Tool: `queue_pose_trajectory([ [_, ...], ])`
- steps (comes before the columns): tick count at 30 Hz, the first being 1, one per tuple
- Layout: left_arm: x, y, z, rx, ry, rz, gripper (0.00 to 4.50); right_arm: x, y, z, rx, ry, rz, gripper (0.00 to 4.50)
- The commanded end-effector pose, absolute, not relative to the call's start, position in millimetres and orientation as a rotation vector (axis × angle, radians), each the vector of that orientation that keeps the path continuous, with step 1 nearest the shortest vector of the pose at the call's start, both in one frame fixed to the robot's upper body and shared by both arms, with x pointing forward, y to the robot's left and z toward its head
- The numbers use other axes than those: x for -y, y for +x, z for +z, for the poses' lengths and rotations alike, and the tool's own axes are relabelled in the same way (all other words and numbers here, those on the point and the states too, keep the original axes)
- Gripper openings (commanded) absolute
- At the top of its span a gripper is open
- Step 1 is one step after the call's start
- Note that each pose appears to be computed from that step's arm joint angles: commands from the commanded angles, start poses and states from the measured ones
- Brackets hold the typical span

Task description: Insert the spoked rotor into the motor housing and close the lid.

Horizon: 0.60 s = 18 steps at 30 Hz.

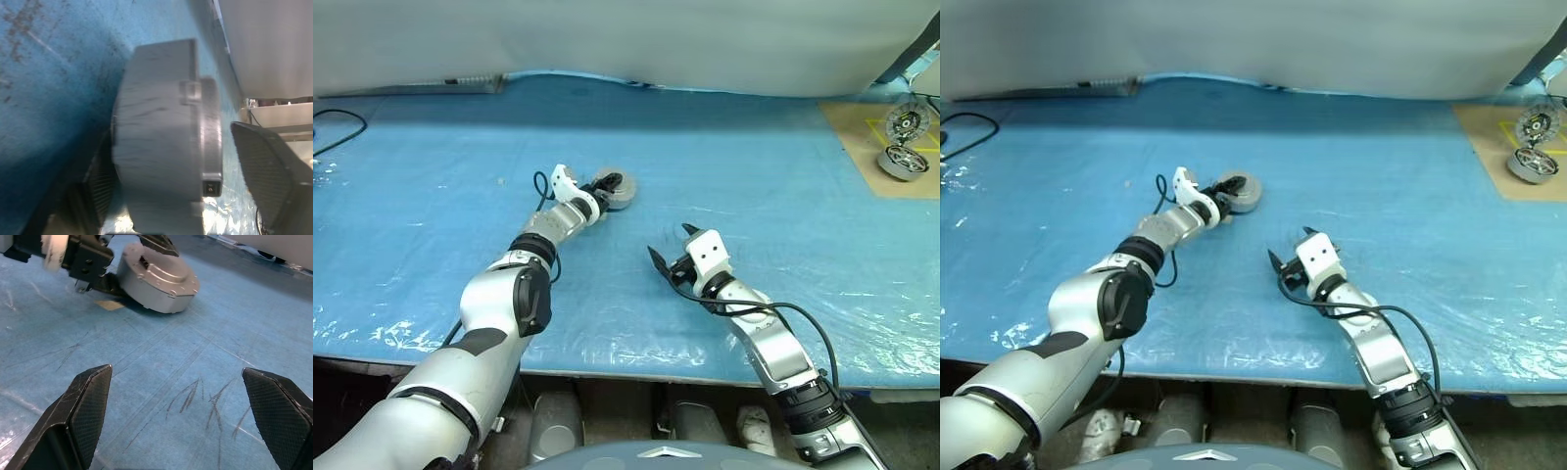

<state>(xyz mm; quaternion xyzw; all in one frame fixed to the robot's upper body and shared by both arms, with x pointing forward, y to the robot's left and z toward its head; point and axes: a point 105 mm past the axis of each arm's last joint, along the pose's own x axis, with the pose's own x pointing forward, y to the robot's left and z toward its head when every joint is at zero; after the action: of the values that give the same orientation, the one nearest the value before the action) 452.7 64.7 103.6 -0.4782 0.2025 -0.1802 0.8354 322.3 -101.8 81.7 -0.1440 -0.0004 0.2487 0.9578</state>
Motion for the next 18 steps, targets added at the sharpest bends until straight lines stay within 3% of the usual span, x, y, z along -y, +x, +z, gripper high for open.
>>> queue_pose_trajectory([
  [1, -84, 450, 99, -0.434, -0.981, -0.394, 4.43, 101, 322, 92, 0.039, -0.277, 0.508, 4.50],
  [5, -108, 430, 73, -0.513, -0.856, -0.464, 4.43, 100, 322, 96, 0.041, -0.216, 0.514, 4.50],
  [9, -137, 394, 53, -0.514, -0.528, -0.546, 4.43, 101, 319, 97, 0.032, -0.136, 0.518, 4.50],
  [13, -146, 356, 60, -0.383, -0.295, -0.616, 4.43, 101, 314, 103, 0.045, -0.051, 0.533, 4.50],
  [18, -145, 339, 90, -0.094, -0.086, -0.586, 4.43, 105, 309, 103, 0.048, -0.059, 0.526, 4.50],
])
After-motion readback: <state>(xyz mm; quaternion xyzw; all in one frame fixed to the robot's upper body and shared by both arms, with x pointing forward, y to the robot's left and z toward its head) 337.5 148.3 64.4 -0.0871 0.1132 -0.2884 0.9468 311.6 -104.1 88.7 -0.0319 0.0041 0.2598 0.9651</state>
